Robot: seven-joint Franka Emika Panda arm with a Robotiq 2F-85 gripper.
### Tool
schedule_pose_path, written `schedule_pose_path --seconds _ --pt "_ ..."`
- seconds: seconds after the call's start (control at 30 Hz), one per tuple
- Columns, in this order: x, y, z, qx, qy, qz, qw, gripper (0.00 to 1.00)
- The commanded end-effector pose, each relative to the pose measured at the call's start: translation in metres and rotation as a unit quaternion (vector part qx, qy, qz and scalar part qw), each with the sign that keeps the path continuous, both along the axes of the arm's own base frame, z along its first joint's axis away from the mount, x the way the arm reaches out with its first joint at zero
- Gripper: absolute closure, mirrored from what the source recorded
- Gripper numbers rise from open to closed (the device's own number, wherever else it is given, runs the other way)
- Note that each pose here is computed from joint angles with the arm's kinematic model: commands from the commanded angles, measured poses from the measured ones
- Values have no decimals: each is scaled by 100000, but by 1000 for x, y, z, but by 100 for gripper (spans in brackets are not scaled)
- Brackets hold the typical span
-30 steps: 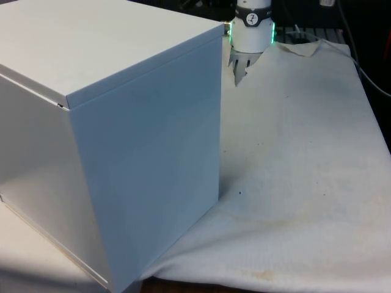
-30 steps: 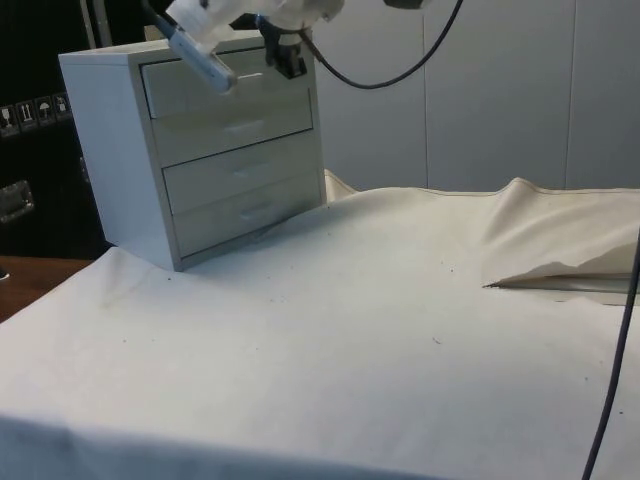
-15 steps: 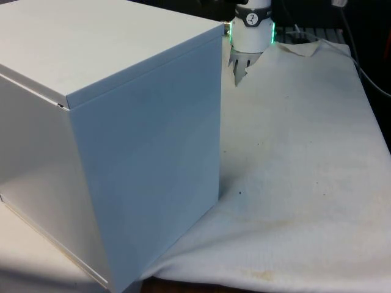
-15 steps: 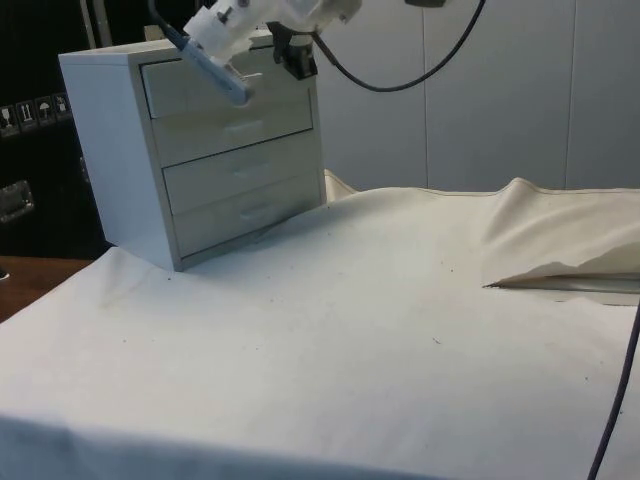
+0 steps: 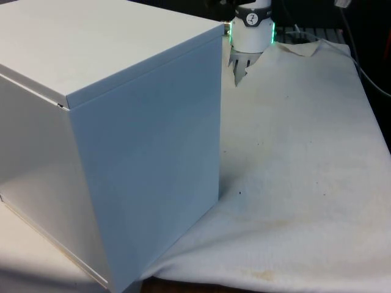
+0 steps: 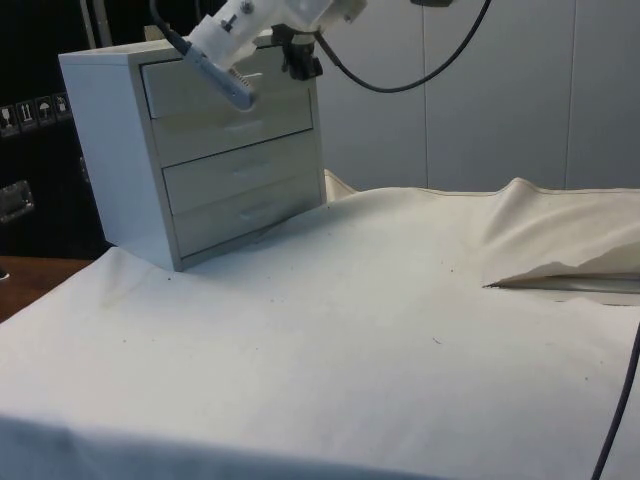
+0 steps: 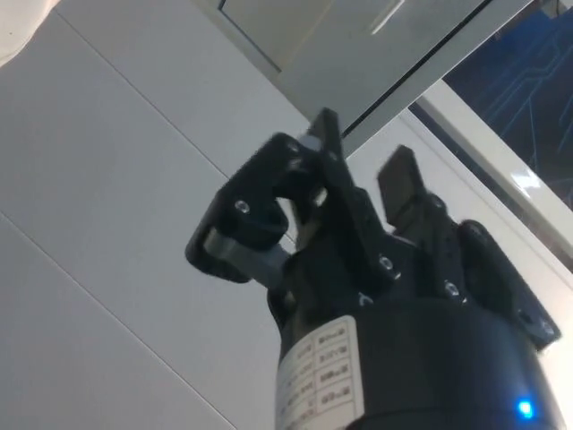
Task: Open the drawer, then close it.
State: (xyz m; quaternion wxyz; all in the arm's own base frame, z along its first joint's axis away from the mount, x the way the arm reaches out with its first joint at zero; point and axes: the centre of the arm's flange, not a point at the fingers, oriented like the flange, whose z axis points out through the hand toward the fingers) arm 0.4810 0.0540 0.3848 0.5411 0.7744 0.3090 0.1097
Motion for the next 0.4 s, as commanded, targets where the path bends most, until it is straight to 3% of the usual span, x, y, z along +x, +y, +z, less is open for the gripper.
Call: schedule_pose_path --seconds 0.0,0.07,0.1,0.13,0.37 --pt "-1 1 1 -145 -102 -77 100000 61" --pt "0 0 0 -7 -41 -57 100000 51" --pt "-1 1 1 -145 -102 -77 100000 51" --pt "-1 0 1 -152 -142 -134 100000 40" --pt "0 0 0 -21 -85 -65 100000 4"
